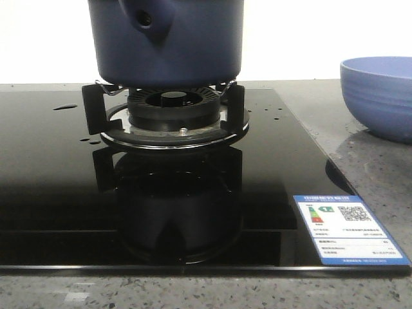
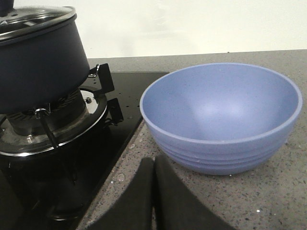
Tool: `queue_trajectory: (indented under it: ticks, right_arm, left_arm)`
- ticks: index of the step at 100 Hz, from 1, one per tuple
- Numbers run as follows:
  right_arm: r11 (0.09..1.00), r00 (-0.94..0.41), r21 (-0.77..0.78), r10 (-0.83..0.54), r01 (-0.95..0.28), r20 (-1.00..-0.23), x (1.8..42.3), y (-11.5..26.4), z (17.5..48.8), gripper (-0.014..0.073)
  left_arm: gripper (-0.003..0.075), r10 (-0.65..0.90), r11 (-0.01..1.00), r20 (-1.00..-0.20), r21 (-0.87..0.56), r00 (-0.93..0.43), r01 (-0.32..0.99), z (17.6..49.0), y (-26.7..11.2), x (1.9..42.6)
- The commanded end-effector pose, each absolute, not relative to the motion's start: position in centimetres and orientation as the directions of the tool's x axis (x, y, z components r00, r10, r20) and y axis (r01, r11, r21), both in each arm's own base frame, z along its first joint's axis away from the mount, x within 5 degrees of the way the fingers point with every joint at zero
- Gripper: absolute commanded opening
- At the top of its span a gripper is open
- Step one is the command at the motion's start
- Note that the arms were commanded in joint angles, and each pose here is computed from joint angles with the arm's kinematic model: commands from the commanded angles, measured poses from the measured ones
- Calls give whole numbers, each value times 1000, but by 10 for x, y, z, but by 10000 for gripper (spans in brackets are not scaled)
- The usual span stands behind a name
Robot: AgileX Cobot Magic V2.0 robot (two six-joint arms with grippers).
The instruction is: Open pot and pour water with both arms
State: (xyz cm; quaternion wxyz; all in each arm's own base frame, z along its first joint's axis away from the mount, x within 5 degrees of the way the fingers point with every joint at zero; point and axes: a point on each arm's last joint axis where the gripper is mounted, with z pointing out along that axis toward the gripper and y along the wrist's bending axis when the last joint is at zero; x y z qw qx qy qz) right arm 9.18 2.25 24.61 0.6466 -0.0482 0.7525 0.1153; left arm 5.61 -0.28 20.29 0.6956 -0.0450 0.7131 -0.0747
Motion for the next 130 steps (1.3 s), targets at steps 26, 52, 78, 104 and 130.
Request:
queue_trajectory:
  ticks: [26, 52, 78, 104, 130]
  right_arm:
    - [977, -81, 100, 87, -186, -993, 94, 19, 259, -66]
    - [992, 24, 70, 73, -107, -997, 95, 11, 260, -66]
    - [1000, 96, 7, 9, -20, -995, 85, 1, 243, -66]
    - [999, 135, -18, -25, 50, -991, 65, -3, 211, -66]
    - [998, 102, -35, -39, 43, -994, 56, -2, 205, -66]
  left_arm:
    - [-19, -178, 983, -983, -177, 35, 44, 199, -2, 55]
    - [-19, -178, 983, -983, -177, 35, 44, 199, -2, 55]
    - [-19, -178, 983, -983, -177, 35, 44, 199, -2, 55]
    - [-19, -178, 983, -983, -177, 35, 44, 199, -2, 55]
    - [-19, -178, 983, -983, -177, 34, 44, 199, -2, 56]
